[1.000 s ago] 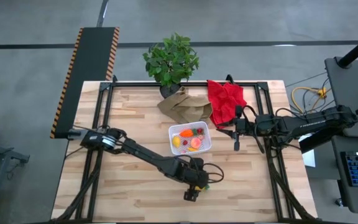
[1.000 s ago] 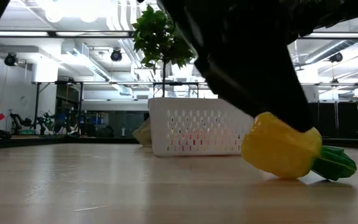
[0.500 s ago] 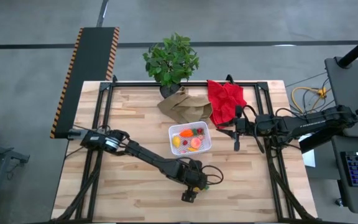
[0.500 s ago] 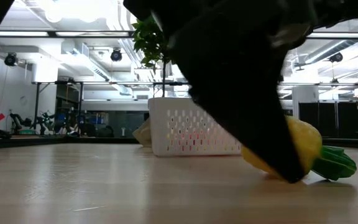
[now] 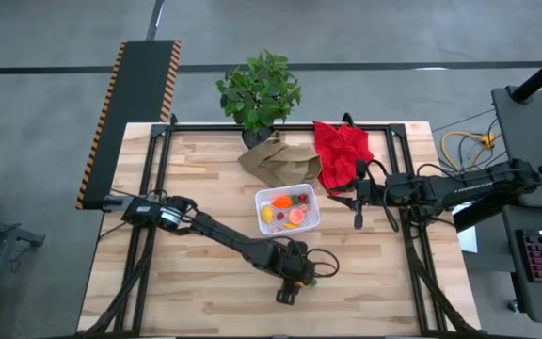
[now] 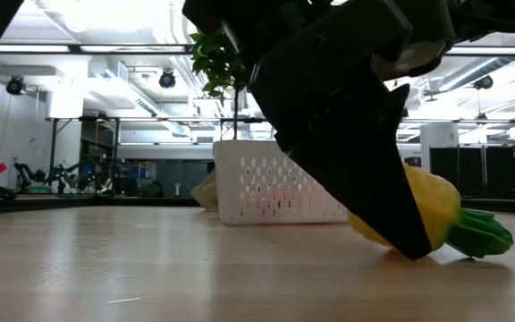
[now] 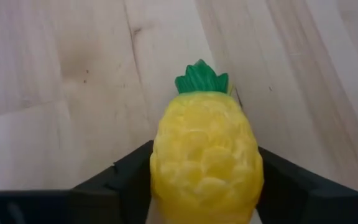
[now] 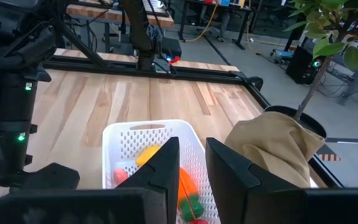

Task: Pick and placing Produce into tupperware
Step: Put the pineapple into the bin

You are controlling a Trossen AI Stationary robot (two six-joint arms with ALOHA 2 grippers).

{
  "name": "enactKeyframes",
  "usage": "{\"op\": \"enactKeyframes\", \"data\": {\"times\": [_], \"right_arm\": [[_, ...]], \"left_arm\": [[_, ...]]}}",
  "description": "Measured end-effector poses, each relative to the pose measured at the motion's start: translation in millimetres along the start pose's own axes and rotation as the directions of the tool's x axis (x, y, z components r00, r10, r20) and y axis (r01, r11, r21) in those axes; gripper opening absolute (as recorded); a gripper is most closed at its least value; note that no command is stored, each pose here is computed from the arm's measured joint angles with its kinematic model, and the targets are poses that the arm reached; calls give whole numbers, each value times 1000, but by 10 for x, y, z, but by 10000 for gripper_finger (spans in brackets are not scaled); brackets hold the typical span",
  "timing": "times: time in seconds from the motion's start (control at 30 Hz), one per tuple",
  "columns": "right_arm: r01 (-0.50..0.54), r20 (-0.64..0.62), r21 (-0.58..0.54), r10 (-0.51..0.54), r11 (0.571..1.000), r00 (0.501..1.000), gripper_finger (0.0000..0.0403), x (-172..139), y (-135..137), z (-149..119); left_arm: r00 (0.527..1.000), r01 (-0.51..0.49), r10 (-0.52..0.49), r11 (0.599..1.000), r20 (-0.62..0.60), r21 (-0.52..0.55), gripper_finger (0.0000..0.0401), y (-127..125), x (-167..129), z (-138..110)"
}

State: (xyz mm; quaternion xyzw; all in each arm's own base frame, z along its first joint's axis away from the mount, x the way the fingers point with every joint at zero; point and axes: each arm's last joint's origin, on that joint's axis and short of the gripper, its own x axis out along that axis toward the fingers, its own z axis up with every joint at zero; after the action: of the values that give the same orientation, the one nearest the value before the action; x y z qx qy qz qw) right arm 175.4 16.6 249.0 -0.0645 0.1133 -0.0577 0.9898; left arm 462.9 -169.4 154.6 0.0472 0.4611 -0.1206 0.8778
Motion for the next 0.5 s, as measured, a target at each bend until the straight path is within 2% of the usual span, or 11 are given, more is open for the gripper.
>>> {"op": "enactKeyframes", "data": {"times": [0.1, 0.5], "right_arm": [[0, 0, 0, 0, 1000, 1000, 70, 0, 0, 0], [0, 0, 0, 0, 1000, 1000, 70, 0, 0, 0]], "left_arm": [[1000, 0, 0, 1000, 1, 5, 185, 0, -2, 2], [1000, 3, -5, 997, 21, 78, 197, -7, -44, 62]]}}
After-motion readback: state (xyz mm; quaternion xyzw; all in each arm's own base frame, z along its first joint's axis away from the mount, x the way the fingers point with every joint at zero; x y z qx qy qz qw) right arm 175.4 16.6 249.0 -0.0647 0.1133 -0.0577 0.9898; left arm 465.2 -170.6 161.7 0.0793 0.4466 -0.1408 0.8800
